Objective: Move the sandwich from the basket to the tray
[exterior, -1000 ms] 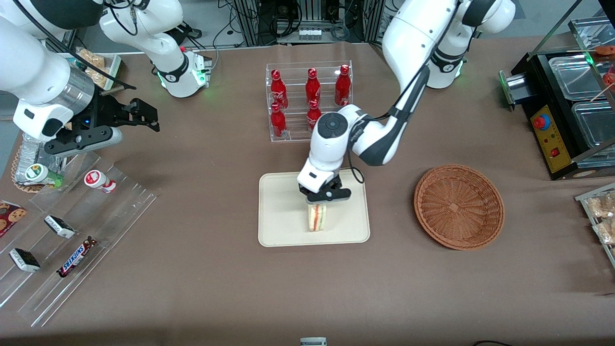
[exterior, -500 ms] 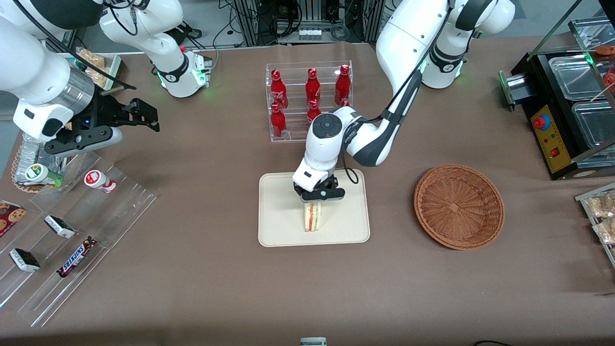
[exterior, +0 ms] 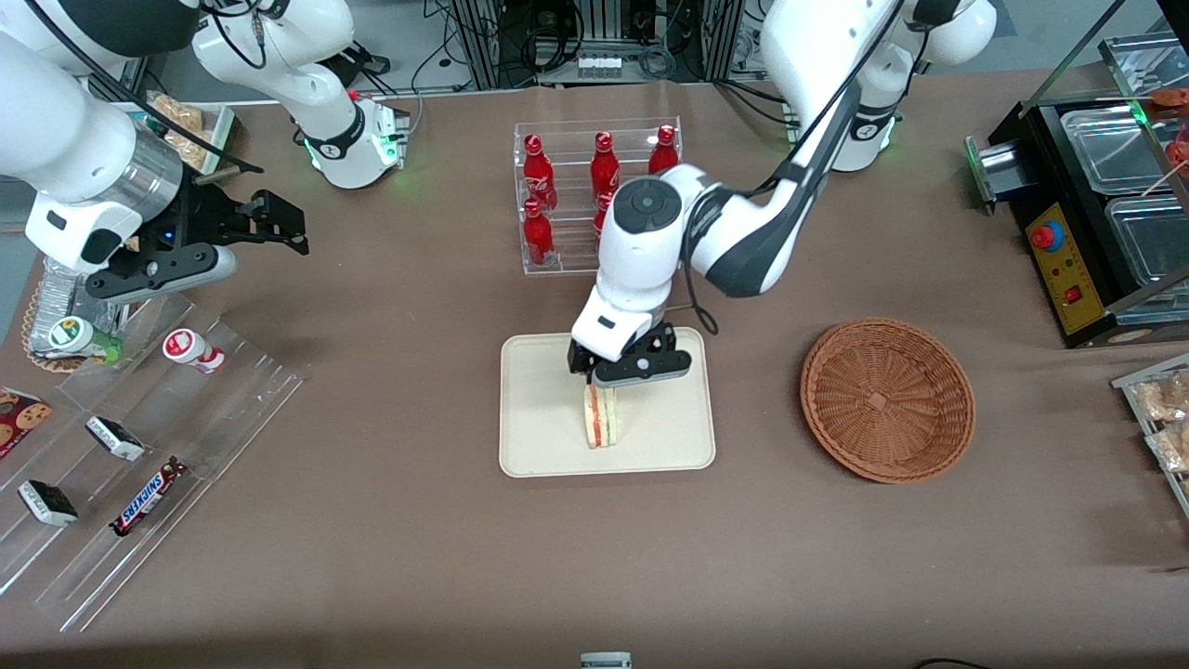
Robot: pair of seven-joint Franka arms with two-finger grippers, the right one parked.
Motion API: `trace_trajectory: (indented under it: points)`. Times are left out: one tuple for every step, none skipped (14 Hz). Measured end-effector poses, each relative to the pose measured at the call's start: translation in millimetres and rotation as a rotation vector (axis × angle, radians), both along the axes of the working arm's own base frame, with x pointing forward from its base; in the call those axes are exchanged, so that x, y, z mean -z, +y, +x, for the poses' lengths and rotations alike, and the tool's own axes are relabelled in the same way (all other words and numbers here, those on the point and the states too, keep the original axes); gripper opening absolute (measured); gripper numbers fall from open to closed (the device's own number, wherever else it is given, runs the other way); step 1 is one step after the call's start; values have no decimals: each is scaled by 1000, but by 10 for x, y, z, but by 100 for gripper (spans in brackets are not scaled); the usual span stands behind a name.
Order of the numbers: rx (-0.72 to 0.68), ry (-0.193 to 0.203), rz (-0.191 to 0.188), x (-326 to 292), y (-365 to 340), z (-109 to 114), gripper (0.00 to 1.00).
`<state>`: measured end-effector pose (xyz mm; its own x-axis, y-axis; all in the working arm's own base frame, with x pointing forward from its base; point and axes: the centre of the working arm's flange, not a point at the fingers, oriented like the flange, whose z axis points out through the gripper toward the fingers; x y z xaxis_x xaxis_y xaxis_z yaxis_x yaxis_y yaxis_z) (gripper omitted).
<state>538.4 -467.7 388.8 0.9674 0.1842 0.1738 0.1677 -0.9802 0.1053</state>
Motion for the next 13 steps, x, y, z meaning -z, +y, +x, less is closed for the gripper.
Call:
trace_trajectory:
  points:
    - [16,17,28,-118,120,24,100]
    - [17,43,58,-223,322,96,100]
    - [0,73,82,-314,584,201,100]
    - [-18,99,96,-392,863,319,100]
    - [-22,119,101,-457,1162,436,100]
    - [-8,138,97,-496,1471,531,100]
    - [11,158,84,-530,1786,596,100]
    - [25,175,72,-574,2104,634,100]
    - [39,193,67,-636,2437,649,100]
    - [55,213,67,-715,2760,643,100]
    - [71,233,70,-806,3055,625,100]
    - [89,247,70,-911,3327,601,100]
    - [105,258,69,-1028,3587,567,100]
